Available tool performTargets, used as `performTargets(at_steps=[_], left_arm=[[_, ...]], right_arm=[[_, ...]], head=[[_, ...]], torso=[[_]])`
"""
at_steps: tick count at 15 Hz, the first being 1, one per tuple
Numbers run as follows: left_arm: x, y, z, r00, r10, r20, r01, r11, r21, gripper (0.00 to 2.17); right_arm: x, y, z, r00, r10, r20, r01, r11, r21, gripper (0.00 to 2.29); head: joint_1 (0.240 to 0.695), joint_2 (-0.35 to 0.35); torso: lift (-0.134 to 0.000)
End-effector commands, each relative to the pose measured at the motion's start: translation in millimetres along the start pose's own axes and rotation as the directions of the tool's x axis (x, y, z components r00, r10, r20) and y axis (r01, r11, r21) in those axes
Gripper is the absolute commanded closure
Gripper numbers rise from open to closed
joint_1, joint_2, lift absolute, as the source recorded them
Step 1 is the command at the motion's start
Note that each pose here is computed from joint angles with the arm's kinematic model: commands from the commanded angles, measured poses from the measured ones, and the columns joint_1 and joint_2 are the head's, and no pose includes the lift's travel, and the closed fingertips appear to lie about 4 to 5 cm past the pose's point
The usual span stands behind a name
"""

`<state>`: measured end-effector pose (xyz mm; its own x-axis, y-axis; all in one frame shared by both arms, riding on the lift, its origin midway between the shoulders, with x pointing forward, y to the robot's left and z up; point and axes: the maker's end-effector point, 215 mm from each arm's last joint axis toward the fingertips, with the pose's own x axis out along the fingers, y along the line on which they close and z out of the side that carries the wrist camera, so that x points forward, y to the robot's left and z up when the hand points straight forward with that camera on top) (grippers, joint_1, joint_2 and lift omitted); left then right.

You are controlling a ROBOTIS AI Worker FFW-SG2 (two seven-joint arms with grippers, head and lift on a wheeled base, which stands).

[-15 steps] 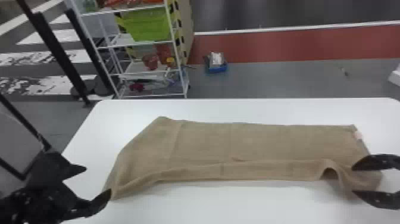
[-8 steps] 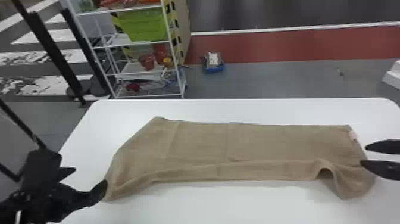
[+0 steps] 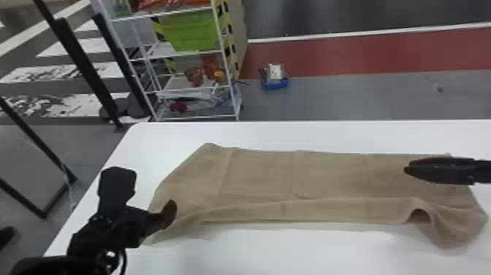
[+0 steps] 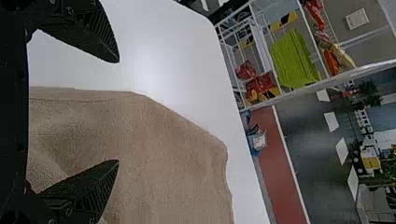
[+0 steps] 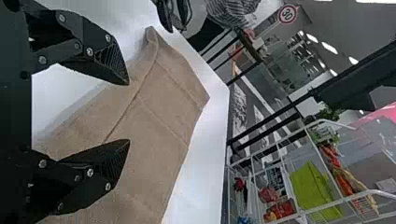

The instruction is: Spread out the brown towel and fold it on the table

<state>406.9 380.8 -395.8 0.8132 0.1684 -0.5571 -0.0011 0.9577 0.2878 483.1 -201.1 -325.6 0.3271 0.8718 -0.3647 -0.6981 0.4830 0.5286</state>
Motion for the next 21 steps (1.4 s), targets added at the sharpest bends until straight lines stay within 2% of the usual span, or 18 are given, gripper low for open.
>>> performTargets(at_steps=[1, 2, 3, 4, 7, 8, 9, 11, 13, 14, 15, 16, 18, 21], left_arm=[[7, -15, 0, 0.998, -0.049, -0.037, 0.045, 0.995, -0.086, 0.14], [7, -20, 3, 0.998, -0.06, -0.03, 0.057, 0.994, -0.094, 0.14], [8, -23, 4, 0.997, -0.067, -0.028, 0.064, 0.994, -0.094, 0.14], [7, -24, 4, 0.997, -0.072, -0.028, 0.069, 0.993, -0.094, 0.14], [6, -25, -4, 0.996, -0.08, -0.039, 0.076, 0.992, -0.096, 0.14], [5, -23, -6, 0.996, -0.079, -0.041, 0.075, 0.992, -0.097, 0.14], [3, -21, -9, 0.996, -0.078, -0.045, 0.073, 0.992, -0.1, 0.14], [1, -12, -14, 0.997, -0.065, -0.051, 0.059, 0.992, -0.108, 0.14], [-1, -8, -16, 0.997, -0.064, -0.05, 0.058, 0.991, -0.119, 0.14], [-1, -7, -17, 0.997, -0.065, -0.047, 0.059, 0.991, -0.122, 0.14], [-1, -6, -15, 0.997, -0.066, -0.04, 0.061, 0.99, -0.126, 0.14], [0, -6, -16, 0.997, -0.07, -0.038, 0.064, 0.989, -0.131, 0.14], [0, -3, -17, 0.997, -0.066, -0.039, 0.06, 0.989, -0.133, 0.14], [1, 0, -21, 0.997, -0.063, -0.044, 0.056, 0.989, -0.138, 0.14]], right_arm=[[30, 7, 5, 0.989, -0.065, -0.132, 0.062, 0.998, -0.027, 0.58], [39, 6, 3, 0.976, -0.108, -0.187, 0.104, 0.994, -0.033, 0.58], [53, 6, -6, 0.95, -0.155, -0.271, 0.145, 0.988, -0.056, 0.58], [67, 8, -7, 0.929, -0.191, -0.317, 0.165, 0.98, -0.108, 0.58], [105, 12, -17, 0.897, -0.208, -0.39, 0.163, 0.976, -0.145, 0.58], [111, 16, -15, 0.9, -0.197, -0.39, 0.149, 0.977, -0.15, 0.58], [115, 18, -14, 0.894, -0.204, -0.4, 0.141, 0.973, -0.183, 0.58], [125, 13, -8, 0.861, -0.284, -0.421, 0.126, 0.923, -0.364, 0.58], [131, 19, -1, 0.851, -0.326, -0.411, 0.075, 0.851, -0.52, 0.58], [134, 23, -6, 0.845, -0.332, -0.418, 0.035, 0.815, -0.578, 0.58], [131, 23, -18, 0.831, -0.341, -0.44, 0.012, 0.801, -0.599, 0.58], [133, 27, -29, 0.826, -0.335, -0.453, -0.019, 0.787, -0.617, 0.58], [136, 34, -50, 0.814, -0.335, -0.475, -0.081, 0.744, -0.663, 0.58], [136, 36, -67, 0.803, -0.331, -0.496, -0.111, 0.734, -0.67, 0.58]], head=[[0.695, 0.221], [0.695, 0.226], [0.695, 0.232], [0.695, 0.236], [0.695, 0.261], [0.695, 0.271], [0.695, 0.294], [0.695, 0.314], [0.695, 0.331], [0.695, 0.337], [0.695, 0.35], [0.695, 0.35], [0.695, 0.35], [0.695, 0.35]], torso=[[-0.124], [-0.124], [-0.124], [-0.124], [-0.124], [-0.124], [-0.124], [-0.124], [-0.124], [-0.124], [-0.124], [-0.124], [-0.124], [-0.124]])
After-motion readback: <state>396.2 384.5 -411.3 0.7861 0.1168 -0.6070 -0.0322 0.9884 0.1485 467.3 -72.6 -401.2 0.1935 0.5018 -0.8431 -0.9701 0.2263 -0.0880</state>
